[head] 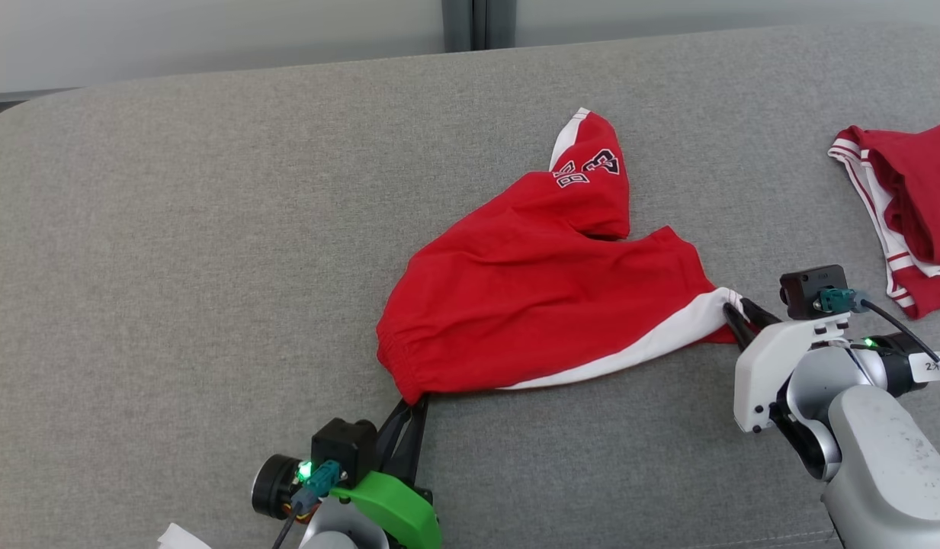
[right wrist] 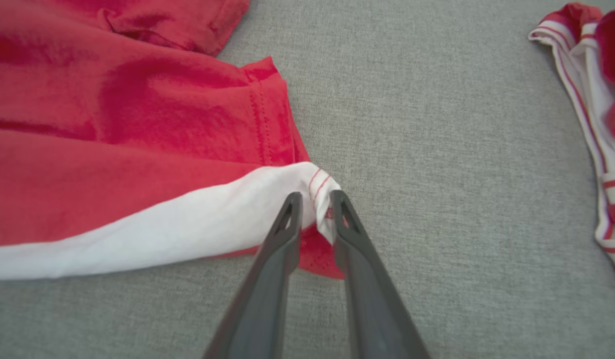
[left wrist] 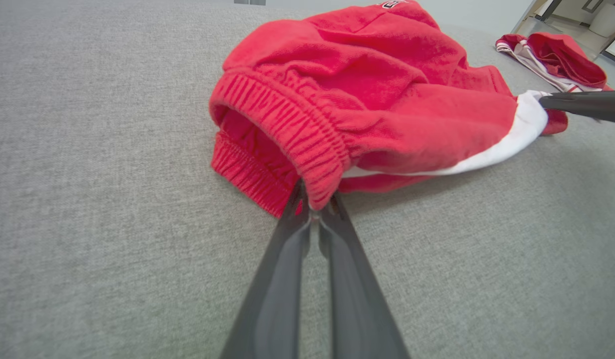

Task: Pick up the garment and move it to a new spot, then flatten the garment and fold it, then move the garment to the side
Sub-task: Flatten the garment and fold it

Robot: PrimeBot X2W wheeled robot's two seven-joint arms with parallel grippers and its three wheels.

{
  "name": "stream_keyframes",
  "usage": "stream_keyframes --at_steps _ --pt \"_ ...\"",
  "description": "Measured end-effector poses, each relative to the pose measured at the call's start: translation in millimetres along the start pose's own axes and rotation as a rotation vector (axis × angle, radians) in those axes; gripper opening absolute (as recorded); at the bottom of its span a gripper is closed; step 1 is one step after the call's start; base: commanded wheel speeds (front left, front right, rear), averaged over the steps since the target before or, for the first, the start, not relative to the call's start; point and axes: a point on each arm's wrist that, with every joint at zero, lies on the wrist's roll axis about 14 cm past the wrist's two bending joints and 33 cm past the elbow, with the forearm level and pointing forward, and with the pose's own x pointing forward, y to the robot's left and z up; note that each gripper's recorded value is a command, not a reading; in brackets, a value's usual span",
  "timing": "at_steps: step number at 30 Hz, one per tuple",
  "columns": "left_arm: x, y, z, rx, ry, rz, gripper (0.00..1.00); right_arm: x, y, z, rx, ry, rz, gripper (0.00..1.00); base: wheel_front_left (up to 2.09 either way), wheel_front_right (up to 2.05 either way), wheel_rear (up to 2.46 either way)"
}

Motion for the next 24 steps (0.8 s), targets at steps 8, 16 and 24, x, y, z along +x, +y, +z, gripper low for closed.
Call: stream_keyframes --at_steps 8,16,24 --pt "-4 7 9 0.011 -0.029 0.027 0.0 -6 3 19 0.004 -0.089 0.011 0.0 0.0 0.0 0.0" --pt "-5 24 84 0.11 -0.237 0.042 0.0 -30 7 70 0.005 -0.333 0.02 0.0 0.0 0.0 0.0" --pt "-33 5 199 0.205 -0.548 -0.031 0.0 -103 12 156 -0.04 -0.735 0.016 0.0 0.0 0.0 0.0"
